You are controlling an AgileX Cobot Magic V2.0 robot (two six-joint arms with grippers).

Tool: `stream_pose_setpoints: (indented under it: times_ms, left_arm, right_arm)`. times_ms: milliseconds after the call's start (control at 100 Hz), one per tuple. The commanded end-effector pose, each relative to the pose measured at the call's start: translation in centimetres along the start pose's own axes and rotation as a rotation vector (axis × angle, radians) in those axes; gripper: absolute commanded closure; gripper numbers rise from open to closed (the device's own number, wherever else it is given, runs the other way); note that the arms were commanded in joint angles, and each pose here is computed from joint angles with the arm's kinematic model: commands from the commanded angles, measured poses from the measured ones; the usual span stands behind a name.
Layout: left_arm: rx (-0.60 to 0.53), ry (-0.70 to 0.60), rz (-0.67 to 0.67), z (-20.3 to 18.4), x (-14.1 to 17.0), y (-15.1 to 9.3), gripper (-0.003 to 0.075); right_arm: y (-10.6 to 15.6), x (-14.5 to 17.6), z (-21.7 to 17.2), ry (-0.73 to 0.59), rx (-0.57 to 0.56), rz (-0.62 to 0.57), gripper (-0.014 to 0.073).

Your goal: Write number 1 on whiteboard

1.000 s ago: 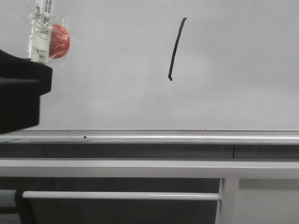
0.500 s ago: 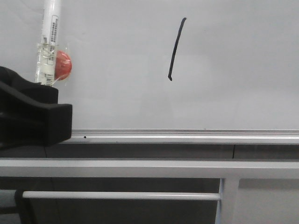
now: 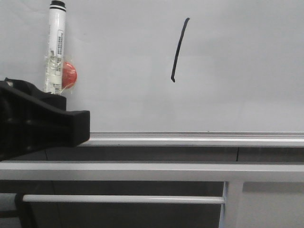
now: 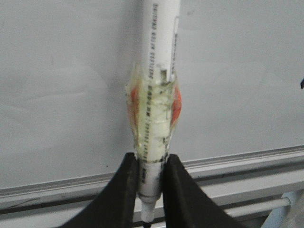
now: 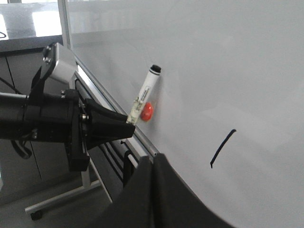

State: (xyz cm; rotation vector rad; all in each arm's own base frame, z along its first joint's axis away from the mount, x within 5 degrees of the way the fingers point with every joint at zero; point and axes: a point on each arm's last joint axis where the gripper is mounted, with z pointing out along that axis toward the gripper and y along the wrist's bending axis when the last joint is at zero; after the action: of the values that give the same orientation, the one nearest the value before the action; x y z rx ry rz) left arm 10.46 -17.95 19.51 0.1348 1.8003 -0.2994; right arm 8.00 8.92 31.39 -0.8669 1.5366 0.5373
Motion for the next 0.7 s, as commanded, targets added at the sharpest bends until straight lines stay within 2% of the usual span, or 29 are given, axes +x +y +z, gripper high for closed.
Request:
stream_pose_setpoints:
  times_ms: [0,290,690]
  left_arm:
    - [-0.006,-0.128,-0.052,0.2,-1.7,-0.1,0.0741]
    - [-0.038,-0.111,-0.083,1.1,-0.7,0.0,0.0741]
    - [-0.105,-0.118,-0.105,2.1,-0.8,0.9,0.0741]
  right_arm:
    - [-0.5,-0.9,-0.1,-0.052,0.053,-0.006,0.0659]
    - [-1.2,-1.3,-0.2,-0.102,0.123,-0.005,0.0659]
    - [-1.3,-1.3,-0.2,-0.110,0.134,-0.005,0.0659]
